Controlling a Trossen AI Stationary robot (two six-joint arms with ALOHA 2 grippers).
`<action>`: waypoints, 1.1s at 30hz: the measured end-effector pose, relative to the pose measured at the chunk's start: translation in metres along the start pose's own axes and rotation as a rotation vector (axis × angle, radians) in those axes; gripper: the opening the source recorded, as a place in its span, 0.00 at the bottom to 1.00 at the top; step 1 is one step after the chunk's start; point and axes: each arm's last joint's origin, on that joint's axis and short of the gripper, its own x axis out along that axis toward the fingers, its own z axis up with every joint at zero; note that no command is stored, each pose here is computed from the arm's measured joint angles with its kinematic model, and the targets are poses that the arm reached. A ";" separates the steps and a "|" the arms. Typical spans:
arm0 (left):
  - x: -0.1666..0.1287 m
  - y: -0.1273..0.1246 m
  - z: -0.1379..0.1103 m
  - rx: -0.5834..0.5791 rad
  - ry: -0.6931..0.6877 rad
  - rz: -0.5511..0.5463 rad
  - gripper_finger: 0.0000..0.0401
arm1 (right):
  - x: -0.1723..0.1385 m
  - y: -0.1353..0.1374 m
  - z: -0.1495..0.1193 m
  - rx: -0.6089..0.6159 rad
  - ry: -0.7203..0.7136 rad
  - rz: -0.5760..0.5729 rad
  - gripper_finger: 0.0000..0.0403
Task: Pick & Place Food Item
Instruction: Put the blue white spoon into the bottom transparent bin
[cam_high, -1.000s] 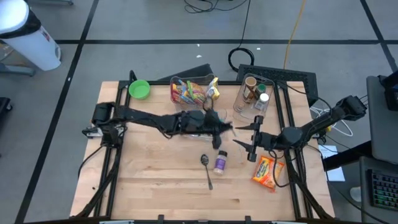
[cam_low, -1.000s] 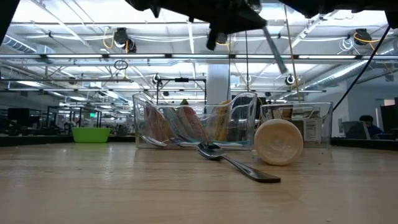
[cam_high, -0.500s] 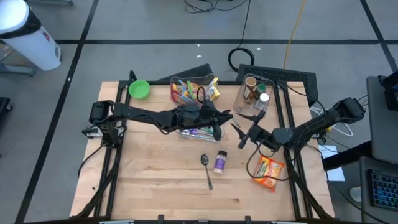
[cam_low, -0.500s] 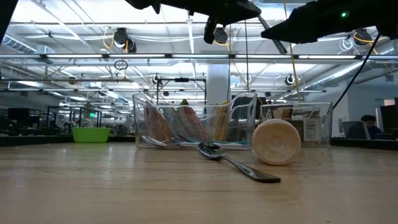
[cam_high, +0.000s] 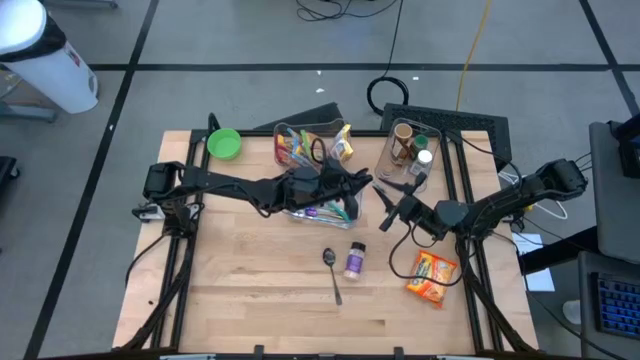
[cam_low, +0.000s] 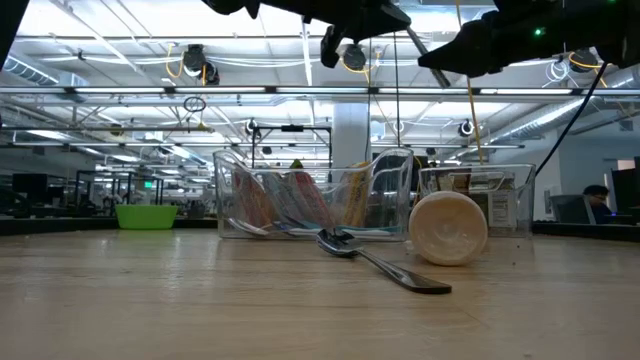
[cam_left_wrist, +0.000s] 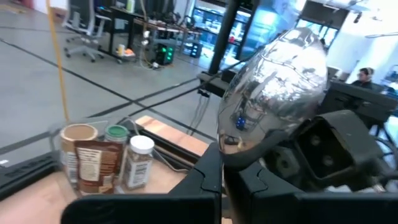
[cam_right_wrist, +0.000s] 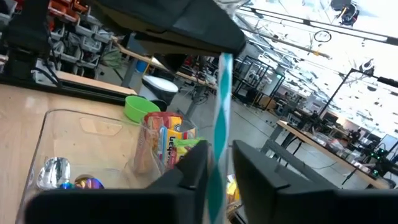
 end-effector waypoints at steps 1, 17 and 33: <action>0.000 0.000 0.000 0.004 -0.004 0.011 0.01 | 0.000 0.000 0.000 -0.002 0.000 0.000 0.24; 0.001 0.003 0.002 0.089 -0.018 0.036 0.06 | 0.000 -0.003 0.003 -0.085 -0.018 -0.022 0.03; -0.004 0.010 0.012 0.364 0.029 -0.024 0.49 | -0.007 -0.021 0.016 -0.004 -0.077 -0.050 0.03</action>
